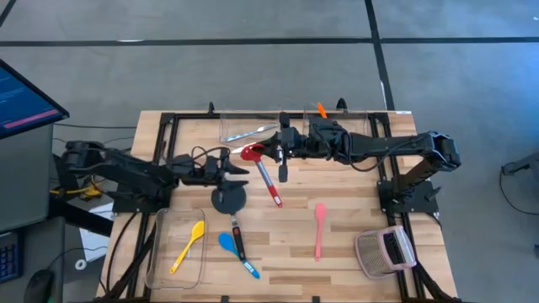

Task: Pick & Place Kitchen Items
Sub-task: Put the red serving spoon into the bottom transparent bin

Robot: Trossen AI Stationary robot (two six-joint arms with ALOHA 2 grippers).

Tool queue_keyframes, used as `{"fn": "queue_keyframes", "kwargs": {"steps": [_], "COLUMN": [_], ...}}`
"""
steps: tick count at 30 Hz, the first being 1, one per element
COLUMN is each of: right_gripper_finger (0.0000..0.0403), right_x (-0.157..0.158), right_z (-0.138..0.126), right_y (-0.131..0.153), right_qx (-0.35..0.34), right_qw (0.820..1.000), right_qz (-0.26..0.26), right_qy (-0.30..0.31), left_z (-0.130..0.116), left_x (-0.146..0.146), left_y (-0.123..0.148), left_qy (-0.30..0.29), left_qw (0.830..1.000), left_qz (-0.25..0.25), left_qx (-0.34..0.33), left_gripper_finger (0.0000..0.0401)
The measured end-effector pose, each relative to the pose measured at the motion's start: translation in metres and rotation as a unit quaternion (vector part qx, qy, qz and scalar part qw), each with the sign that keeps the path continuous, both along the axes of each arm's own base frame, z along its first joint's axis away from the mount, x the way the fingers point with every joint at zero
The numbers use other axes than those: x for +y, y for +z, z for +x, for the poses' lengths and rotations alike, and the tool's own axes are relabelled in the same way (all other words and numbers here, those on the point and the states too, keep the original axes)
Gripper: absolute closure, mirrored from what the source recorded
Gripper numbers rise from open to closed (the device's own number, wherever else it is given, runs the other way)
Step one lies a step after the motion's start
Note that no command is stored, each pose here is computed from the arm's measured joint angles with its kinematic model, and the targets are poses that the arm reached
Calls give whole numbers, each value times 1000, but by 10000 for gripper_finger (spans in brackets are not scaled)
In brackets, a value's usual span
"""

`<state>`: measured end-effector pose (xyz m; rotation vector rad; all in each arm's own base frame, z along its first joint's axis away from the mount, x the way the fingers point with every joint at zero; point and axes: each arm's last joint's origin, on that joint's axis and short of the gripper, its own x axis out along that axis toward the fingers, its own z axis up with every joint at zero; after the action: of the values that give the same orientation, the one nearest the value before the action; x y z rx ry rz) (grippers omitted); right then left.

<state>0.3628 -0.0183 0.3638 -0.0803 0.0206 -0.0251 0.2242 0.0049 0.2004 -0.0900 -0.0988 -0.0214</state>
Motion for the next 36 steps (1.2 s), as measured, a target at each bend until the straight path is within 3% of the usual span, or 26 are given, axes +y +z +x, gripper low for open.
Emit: {"fn": "queue_keyframes", "kwargs": {"steps": [8, 13, 22, 29, 36], "right_gripper_finger": [392, 392, 392, 392, 392], "right_x": [0, 0, 0, 0, 0], "right_z": [0, 0, 0, 0, 0], "right_y": [1, 1, 2, 2, 1], "right_qx": [-4, -3, -8, -8, -7], "right_qw": [1000, 1000, 1000, 1000, 1000], "right_qz": [0, 0, -4, -5, -5], "right_qy": [0, 0, 0, 0, -1], "left_z": [42, 54, 71, 85, 85], "left_x": [1, 1, 2, 2, 2], "left_y": [6, 9, 12, 5, 6], "left_qy": [0, -3, -8, -8, -9], "left_qw": [1000, 1000, 998, 998, 998], "left_qz": [-1, -5, -64, -66, -65], "left_qx": [7, 7, 3, 12, 11], "left_gripper_finger": [194, 190, 197, 220, 291]}}
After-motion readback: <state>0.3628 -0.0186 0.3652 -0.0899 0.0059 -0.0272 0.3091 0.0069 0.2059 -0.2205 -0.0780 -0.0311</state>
